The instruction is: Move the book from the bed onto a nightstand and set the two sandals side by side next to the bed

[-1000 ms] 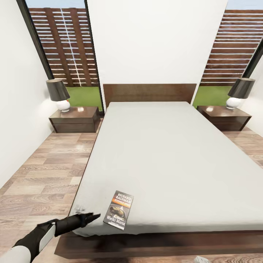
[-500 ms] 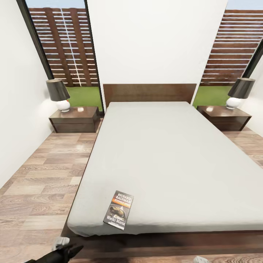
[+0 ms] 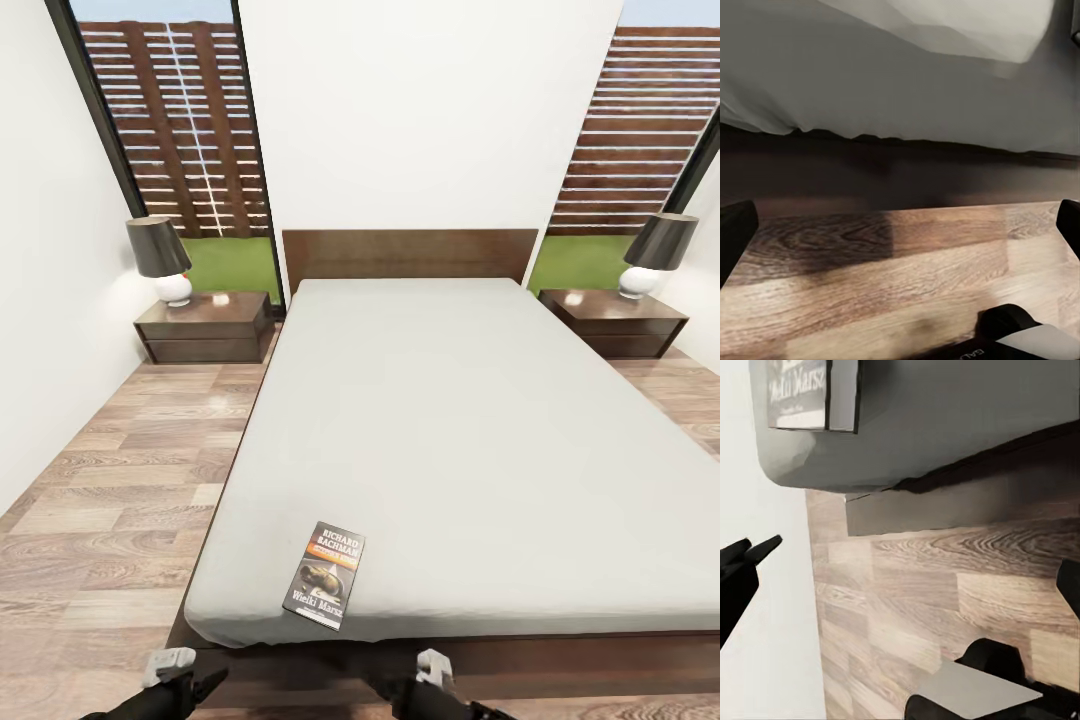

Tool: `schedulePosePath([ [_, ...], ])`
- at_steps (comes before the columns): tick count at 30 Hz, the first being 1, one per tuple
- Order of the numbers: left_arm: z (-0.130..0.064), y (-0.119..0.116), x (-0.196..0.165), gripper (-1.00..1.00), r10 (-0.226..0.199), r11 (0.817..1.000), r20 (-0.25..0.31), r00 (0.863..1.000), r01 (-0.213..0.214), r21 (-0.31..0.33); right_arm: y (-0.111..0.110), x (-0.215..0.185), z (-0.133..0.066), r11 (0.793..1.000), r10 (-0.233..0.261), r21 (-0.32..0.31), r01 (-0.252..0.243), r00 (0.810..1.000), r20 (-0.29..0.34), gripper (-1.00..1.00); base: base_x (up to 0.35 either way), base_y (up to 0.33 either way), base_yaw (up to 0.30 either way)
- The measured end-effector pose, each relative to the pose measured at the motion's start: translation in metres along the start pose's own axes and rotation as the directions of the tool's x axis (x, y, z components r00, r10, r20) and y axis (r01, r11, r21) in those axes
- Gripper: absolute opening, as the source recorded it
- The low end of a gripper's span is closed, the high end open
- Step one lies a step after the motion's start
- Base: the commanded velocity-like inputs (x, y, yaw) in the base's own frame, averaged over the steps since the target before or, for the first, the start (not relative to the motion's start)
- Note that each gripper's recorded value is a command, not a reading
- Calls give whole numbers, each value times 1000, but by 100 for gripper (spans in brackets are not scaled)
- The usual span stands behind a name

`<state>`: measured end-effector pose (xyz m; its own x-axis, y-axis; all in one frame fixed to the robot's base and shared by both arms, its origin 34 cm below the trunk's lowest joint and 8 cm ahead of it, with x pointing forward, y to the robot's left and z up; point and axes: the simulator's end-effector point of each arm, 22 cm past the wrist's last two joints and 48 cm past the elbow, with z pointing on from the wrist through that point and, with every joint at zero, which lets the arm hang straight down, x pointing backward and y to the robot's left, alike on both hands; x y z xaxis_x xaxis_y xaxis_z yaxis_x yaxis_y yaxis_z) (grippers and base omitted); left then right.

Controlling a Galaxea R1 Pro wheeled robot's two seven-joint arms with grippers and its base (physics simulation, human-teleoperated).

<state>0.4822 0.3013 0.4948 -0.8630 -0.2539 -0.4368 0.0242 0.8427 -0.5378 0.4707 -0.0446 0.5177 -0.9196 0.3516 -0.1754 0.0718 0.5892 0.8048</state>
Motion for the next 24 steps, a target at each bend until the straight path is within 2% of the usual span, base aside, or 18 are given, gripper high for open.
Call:
schedulePosePath([
  [3, 0, -1, 0, 100, 0, 1000, 0, 1000, 0, 3, 14, -35, 1, 997, 74, -47, -69, 990, 117, 100, 0, 0, 0],
  [7, 1, -2, 0, 100, -1, 1000, -1, 1000, 1, 5, 29, -72, -2, 993, 89, -91, -71, 974, 208, 100, 0, 0, 0],
  [9, 1, -3, 1, 100, -2, 1000, -1, 1000, 2, 7, 32, -78, -2, 991, 106, -103, -85, 969, 224, 100, 0, 0, 0],
  [11, 4, -7, 2, 100, -5, 1000, -1, 1000, 5, 13, 34, -86, -4, 984, 156, -127, -127, 955, 252, 100, 0, 0, 0],
  [12, 5, -9, 3, 100, -6, 1000, -2, 1000, 6, 17, 36, -91, -6, 974, 205, -150, -168, 940, 273, 100, 0, 0, 0],
  [14, 7, -12, 4, 100, -8, 1000, -2, 1000, 8, 22, 38, -92, -6, 955, 277, -183, -234, 923, 266, 100, 0, 0, 0],
  [15, 8, -13, 4, 100, -9, 1000, -2, 1000, 9, 23, 39, -91, -6, 949, 297, -191, -252, 920, 256, 100, 0, 0, 0],
  [17, 8, -13, 4, 100, -10, 1000, -2, 1000, 10, 23, 44, -82, -4, 922, 362, -217, -319, 911, 199, 100, 0, 0, 0],
  [19, 8, -14, 4, 100, -11, 1000, -2, 1000, 11, 23, 47, -76, -3, 906, 395, -228, -356, 904, 161, 100, 0, 0, 0],
  [24, 9, -13, 4, 100, -14, 1000, 0, 1000, 14, 21, 50, -70, -2, 889, 427, -237, -392, 896, 124, 100, 0, 0, 0],
])
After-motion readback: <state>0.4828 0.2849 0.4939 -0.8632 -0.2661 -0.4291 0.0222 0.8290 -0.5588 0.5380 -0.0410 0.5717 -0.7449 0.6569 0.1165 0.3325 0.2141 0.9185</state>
